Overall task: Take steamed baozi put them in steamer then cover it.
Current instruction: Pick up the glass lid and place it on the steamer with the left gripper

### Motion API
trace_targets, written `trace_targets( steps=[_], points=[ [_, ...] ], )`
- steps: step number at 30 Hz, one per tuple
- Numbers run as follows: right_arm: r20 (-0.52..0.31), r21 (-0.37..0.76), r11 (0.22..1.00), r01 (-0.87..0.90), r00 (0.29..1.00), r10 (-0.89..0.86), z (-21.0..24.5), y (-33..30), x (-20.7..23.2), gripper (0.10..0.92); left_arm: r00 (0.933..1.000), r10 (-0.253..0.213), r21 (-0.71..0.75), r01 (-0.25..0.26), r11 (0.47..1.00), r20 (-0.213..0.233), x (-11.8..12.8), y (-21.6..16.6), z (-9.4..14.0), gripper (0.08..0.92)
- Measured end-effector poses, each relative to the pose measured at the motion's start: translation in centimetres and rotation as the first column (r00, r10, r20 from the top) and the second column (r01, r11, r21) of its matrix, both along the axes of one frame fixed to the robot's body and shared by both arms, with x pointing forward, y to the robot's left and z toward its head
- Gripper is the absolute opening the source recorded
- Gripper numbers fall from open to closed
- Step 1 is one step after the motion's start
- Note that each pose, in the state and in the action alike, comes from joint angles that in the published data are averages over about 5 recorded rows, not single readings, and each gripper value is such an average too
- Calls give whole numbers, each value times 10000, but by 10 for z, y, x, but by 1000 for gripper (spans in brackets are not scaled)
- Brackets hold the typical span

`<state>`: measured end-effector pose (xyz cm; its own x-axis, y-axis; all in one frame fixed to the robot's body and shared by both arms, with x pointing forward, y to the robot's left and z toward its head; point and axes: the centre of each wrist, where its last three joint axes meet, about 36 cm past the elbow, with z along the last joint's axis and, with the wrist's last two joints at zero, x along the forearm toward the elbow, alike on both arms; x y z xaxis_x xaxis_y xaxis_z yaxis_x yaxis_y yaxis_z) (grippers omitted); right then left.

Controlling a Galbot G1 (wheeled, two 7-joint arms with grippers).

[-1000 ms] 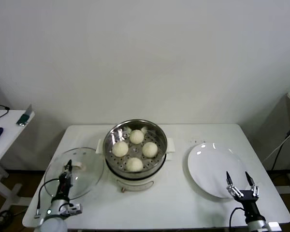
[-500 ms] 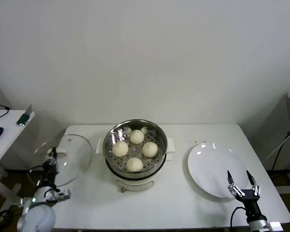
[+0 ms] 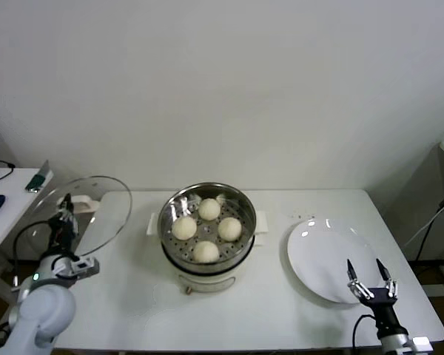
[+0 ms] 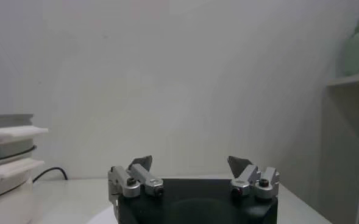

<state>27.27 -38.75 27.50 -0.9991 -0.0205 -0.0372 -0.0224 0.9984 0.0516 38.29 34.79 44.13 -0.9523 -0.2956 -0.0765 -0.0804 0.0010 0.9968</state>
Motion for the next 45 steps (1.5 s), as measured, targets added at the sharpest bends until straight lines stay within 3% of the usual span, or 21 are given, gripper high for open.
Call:
trace_targets(
  steps=[7,13,30,45],
  points=[
    [6,-47,9999,-121,9999,121,0,2,3,823,9987,-475,-461,483,9978,178,-2,-49,29,133],
    [12,-71,9999,-150,9999,150,-1,1,6,823,9959,-895,-786,900,9928,96,-7,-93,37,133],
    [51,-118,9997,-217,9998,217,-9,-1,9,823,9838,-1773,-1661,1707,9712,-254,-5,-216,23,133],
    [83,-203,9997,-145,9999,147,-13,-8,9,823,9794,-1975,-1733,1876,9668,-413,6,-289,10,133]
  ],
)
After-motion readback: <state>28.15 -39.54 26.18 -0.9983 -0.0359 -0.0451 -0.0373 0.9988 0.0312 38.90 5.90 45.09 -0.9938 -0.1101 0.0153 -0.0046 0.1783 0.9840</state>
